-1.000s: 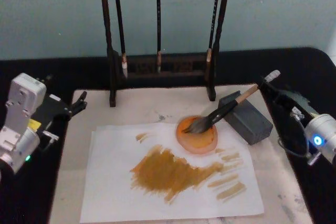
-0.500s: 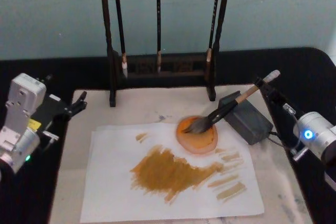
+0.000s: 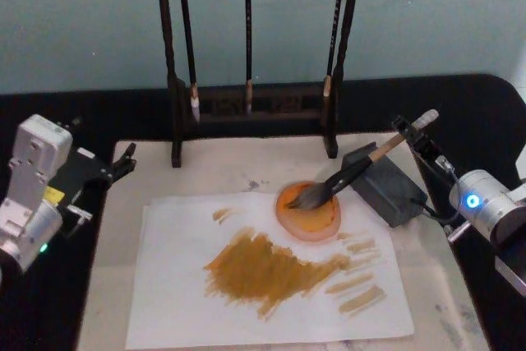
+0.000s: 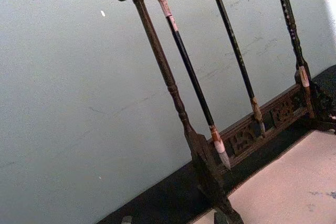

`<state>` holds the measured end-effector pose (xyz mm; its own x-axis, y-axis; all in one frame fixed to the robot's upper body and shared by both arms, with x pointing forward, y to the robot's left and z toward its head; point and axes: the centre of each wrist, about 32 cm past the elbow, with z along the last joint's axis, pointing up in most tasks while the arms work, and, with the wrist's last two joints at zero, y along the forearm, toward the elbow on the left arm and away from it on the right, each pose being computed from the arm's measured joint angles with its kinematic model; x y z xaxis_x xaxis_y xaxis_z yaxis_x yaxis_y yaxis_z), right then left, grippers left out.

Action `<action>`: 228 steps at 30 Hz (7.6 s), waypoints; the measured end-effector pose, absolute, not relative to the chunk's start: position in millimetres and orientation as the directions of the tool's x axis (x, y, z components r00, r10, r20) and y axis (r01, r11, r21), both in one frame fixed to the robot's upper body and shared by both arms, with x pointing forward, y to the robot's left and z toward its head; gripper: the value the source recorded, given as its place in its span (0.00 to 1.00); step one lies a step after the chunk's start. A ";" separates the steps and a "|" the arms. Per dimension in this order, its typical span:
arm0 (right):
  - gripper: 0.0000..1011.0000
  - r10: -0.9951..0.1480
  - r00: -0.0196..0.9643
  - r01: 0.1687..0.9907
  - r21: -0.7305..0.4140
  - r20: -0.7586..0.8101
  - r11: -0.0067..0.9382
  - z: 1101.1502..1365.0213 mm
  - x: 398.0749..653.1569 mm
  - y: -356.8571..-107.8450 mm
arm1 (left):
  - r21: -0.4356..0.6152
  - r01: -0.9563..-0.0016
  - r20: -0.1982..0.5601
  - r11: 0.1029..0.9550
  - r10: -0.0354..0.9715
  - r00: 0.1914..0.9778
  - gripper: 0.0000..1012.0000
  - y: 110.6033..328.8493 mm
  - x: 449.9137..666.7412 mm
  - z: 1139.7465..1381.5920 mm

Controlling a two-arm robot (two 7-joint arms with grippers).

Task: Pick up the brush from the inkstone, write on the paper, then place the brush back to its original position.

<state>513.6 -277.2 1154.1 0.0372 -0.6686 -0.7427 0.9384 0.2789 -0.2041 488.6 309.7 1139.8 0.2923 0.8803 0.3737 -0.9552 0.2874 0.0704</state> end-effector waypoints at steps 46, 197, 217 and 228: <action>0.99 -0.621 0.029 0.933 -0.203 -0.784 0.299 1143.9 527.0 -280.9 | 0.070 -0.955 0.374 0.287 0.880 0.292 1.00 309.7 488.6 1139.8; 0.17 -0.554 0.832 0.553 0.047 0.029 0.832 1205.0 442.0 -272.3 | 0.070 -0.955 0.374 0.287 0.880 0.292 1.00 309.7 488.6 1139.8; 0.17 -0.500 0.866 0.500 0.018 0.026 0.866 1197.2 436.8 -258.8 | 0.070 -0.955 0.374 0.287 0.880 0.292 1.00 309.7 488.6 1139.8; 0.17 -0.509 0.860 0.510 -0.004 0.024 0.860 1193.2 432.4 -260.9 | 0.070 -0.955 0.374 0.287 0.880 0.292 1.00 309.7 488.6 1139.8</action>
<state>432.4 -260.9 1193.2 0.8602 -0.5095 0.0242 0.5097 0.8604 -0.0038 488.6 309.7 1139.8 0.2922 0.8803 0.3737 -0.9553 0.2873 0.0704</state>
